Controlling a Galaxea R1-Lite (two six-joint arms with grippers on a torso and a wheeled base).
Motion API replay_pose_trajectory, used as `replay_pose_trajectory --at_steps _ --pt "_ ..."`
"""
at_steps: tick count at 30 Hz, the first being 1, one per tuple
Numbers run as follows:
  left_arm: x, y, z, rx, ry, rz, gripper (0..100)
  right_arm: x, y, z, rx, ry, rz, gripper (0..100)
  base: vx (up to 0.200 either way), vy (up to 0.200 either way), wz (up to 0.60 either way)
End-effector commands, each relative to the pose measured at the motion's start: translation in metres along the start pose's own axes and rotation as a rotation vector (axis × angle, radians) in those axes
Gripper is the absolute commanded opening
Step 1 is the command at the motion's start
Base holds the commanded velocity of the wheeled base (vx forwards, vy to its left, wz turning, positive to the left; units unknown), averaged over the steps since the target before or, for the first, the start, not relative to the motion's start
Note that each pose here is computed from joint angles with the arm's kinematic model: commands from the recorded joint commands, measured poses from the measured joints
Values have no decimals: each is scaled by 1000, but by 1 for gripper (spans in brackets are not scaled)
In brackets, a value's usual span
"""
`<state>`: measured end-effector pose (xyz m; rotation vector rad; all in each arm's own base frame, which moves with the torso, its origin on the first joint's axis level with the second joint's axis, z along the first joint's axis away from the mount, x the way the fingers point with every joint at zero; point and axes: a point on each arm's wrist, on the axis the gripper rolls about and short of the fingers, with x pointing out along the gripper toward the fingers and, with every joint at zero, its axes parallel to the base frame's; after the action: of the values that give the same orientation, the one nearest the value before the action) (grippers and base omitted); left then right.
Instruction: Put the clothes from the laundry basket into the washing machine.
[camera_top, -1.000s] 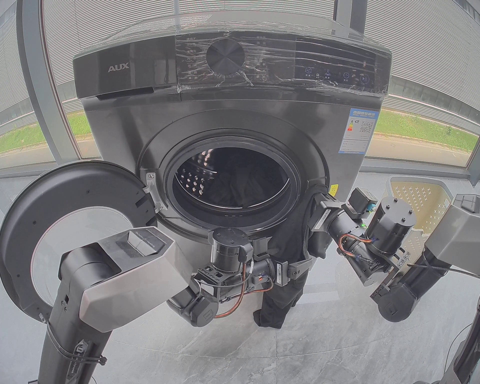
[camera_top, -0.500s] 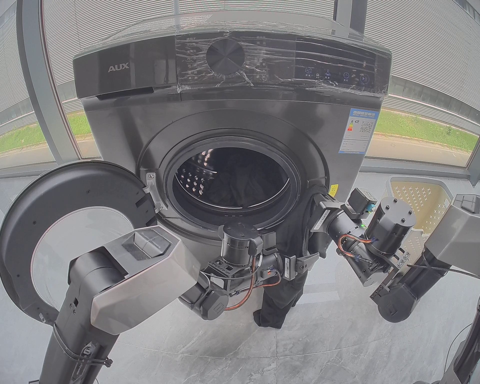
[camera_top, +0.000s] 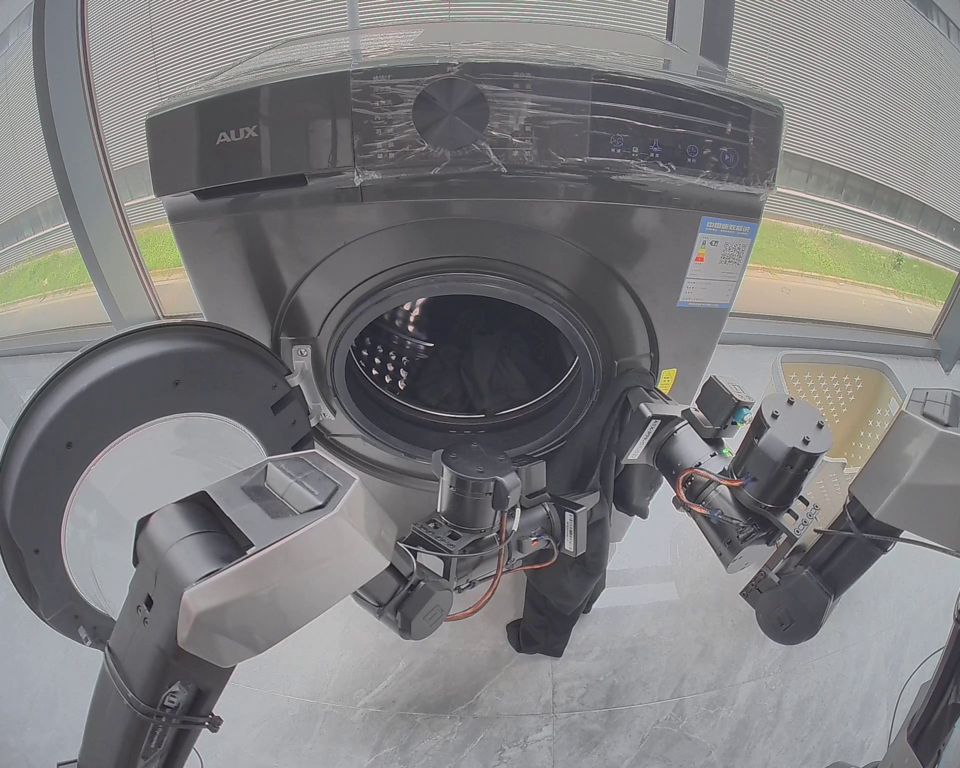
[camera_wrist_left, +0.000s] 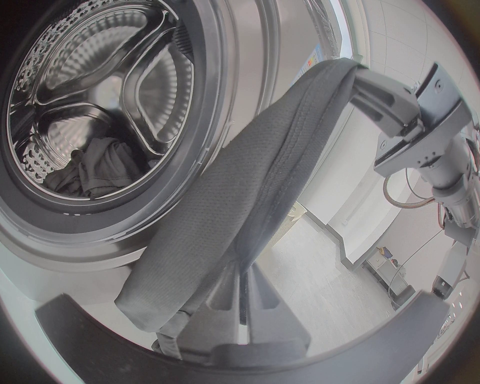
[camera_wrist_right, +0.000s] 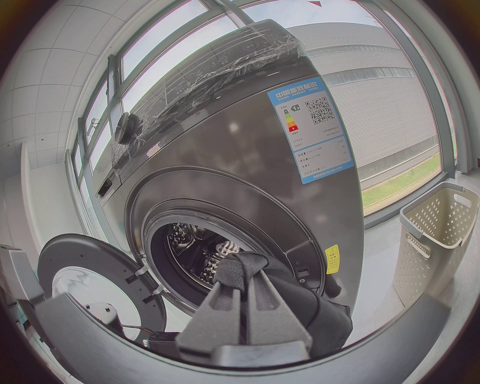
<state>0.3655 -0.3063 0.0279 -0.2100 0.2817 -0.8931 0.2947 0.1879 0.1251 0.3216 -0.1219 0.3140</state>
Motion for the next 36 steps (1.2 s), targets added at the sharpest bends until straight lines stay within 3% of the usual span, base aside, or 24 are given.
replay_pose_trajectory --at_steps 1,4,6,8,17,21,24,27,29,31,36 --pt "-23 -2 21 4 -22 14 0 1 -2 1 3 -13 -4 0 0 0 0" --pt "-36 -1 27 5 -31 24 0 2 -3 1 2 -14 -9 0 0 0 0" --pt "-56 -2 34 32 -39 35 0 3 -4 -1 0 -11 -13 0 0 0 0" --pt "-68 -3 36 40 -44 38 0 3 -5 -1 0 -10 -14 0 0 0 0" --pt "-117 -2 51 52 -98 71 0 2 -5 -2 0 -4 -13 0 0 0 0" --pt "-142 -3 67 65 -167 93 0 -2 -1 -3 13 9 7 0 0 0 0" --pt "-168 1 82 77 -224 128 0 -11 11 -7 18 36 47 0 0 0 0" --pt "-186 11 81 92 -237 179 0 -15 14 -9 17 51 60 0 0 0 0" --pt "-206 21 78 146 -259 223 0 -17 19 -9 20 54 74 0 0 0 0" --pt "-213 24 77 168 -290 233 0 -17 20 -8 21 50 76 0 0 0 0" --pt "-216 24 71 170 -283 216 0 -17 20 -4 28 35 79 0 0 0 0"
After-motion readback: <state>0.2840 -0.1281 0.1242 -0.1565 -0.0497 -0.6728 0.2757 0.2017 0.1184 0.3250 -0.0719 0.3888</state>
